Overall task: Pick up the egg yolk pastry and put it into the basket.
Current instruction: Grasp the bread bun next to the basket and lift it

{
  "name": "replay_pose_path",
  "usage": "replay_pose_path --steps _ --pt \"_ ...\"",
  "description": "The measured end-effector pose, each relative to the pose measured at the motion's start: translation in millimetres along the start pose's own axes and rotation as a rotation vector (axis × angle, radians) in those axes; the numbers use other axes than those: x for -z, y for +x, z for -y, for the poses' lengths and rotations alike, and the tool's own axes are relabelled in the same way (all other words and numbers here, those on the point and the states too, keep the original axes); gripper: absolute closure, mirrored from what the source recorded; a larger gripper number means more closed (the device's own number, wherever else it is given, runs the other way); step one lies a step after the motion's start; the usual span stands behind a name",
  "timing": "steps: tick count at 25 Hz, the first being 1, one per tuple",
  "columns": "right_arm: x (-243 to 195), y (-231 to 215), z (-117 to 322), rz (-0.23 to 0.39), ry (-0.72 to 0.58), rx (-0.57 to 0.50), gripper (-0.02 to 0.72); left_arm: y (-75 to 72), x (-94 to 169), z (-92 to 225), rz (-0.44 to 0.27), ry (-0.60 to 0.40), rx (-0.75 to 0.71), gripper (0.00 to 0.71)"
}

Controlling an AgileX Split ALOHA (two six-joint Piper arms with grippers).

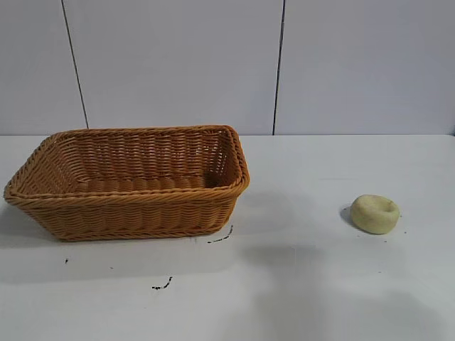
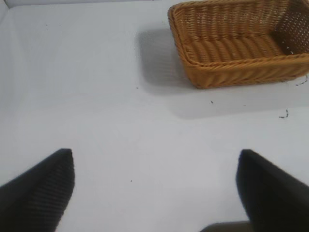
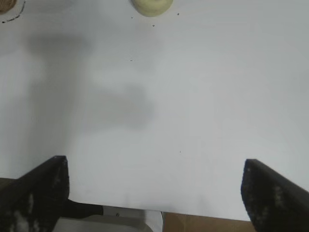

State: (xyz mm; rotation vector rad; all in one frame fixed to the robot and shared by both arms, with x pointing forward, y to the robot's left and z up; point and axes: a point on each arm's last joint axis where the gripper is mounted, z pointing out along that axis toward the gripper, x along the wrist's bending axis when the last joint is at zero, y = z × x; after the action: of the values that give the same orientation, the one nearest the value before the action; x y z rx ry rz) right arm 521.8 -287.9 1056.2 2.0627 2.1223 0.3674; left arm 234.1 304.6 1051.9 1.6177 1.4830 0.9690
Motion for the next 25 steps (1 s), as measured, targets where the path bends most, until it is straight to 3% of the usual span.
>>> replay_pose_path --steps 9,15,25 --pt "-55.4 3.4 -75.7 0.006 0.050 0.051 0.008 0.0 0.0 0.0 0.000 0.000 0.000 0.017" --pt "-78.2 27.6 -83.0 0.003 0.081 0.090 0.008 0.0 0.0 0.0 0.000 0.000 0.000 0.017" --pt "-130.2 14.3 -87.0 0.037 0.128 0.060 0.008 0.0 0.0 0.0 0.000 0.000 0.000 0.017"
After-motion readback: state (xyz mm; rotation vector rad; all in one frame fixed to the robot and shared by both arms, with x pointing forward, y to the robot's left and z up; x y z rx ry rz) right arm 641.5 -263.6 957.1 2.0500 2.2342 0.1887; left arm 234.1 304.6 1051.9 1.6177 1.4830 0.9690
